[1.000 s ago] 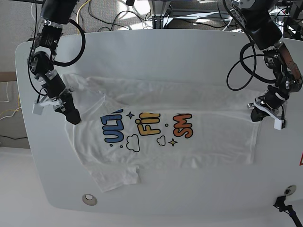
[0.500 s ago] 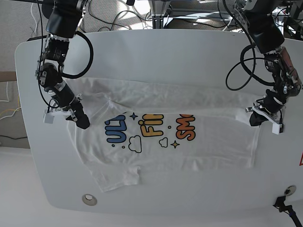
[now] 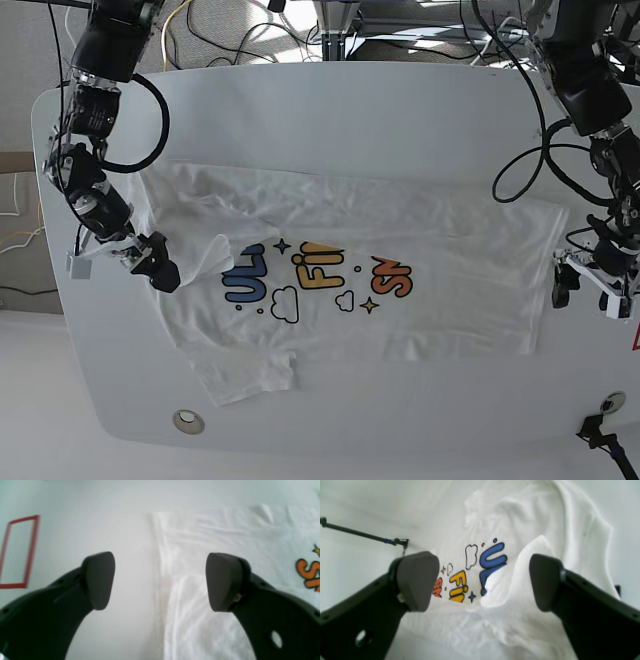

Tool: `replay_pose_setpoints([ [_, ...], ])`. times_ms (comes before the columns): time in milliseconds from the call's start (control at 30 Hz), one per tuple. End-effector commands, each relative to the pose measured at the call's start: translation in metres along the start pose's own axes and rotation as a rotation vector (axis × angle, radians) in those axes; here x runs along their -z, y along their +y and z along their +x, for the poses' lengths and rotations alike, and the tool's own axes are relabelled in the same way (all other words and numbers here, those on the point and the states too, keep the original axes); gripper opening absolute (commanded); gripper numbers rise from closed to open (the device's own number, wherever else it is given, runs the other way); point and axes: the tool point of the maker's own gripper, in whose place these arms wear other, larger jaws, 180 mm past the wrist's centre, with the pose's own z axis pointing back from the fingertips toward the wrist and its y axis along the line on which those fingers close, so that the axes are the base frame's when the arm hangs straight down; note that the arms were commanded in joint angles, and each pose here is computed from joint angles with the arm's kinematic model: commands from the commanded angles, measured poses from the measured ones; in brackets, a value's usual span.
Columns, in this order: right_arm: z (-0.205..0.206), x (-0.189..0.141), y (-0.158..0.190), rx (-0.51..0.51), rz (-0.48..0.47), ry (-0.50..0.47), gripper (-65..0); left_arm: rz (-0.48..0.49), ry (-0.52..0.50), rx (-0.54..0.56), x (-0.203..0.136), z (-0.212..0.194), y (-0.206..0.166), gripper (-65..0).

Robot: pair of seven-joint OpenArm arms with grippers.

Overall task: Fold the T-shirt properly
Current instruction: 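Release and regrasp the shirt's shoulder edges with both grippers, then pull the held shoulder edges toward the robot, smoothing the shirt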

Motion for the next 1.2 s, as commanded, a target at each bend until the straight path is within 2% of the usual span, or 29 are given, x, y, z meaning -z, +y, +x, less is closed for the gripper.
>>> replay_pose_setpoints([
  [0,0.027,-0.017,0.012,-0.101,0.012,-0.053,-9.4,0.006,-0.073,0.037,-0.010,0.016,0.002,-15.9],
  [100,0.021,-0.036,0.007,-0.231,-0.053,-0.022,-9.4,-0.006,-0.109,0.083,-0.028,0.001,-0.008,-16.3],
  [300,0.003,-0.061,-0.012,-0.577,-0.240,0.046,-9.4,-0.047,-0.171,0.114,-0.056,-0.025,-0.028,-15.9],
  [467,-0.023,-0.065,-0.042,-0.737,-0.355,0.091,-9.4,-0.061,-0.186,0.105,-0.065,-0.037,-0.033,-15.9],
  [533,-0.038,-0.063,-0.054,-0.758,-0.373,0.122,-9.4,-0.063,-0.179,0.105,-0.066,-0.041,-0.034,-15.9],
  [633,-0.053,-0.065,-0.074,-0.727,-0.387,0.154,-9.4,-0.063,-0.169,0.104,-0.066,-0.045,-0.034,-15.9],
  [900,-0.062,-0.059,-0.105,-0.649,-0.385,0.131,-10.9,-0.066,-0.155,0.103,-0.068,-0.051,-0.035,-15.9],
  [967,-0.069,-0.059,-0.116,-0.616,-0.391,0.137,-18.0,-0.066,-0.152,0.105,-0.068,-0.051,-0.035,-15.9],
  [1000,-0.073,-0.058,-0.119,-0.602,-0.390,0.139,-24.5,-0.065,-0.150,0.104,-0.068,-0.052,-0.035,-16.0],
  [1100,-0.076,-0.051,-0.120,-0.594,-0.368,0.143,-49.3,-0.066,-0.129,0.104,-0.066,-0.055,-0.035,-16.0],
  [1167,-0.076,-0.050,-0.120,-0.590,-0.365,0.143,-65.0,-0.076,-0.057,0.107,-0.062,-0.068,-0.037,-16.0],
])
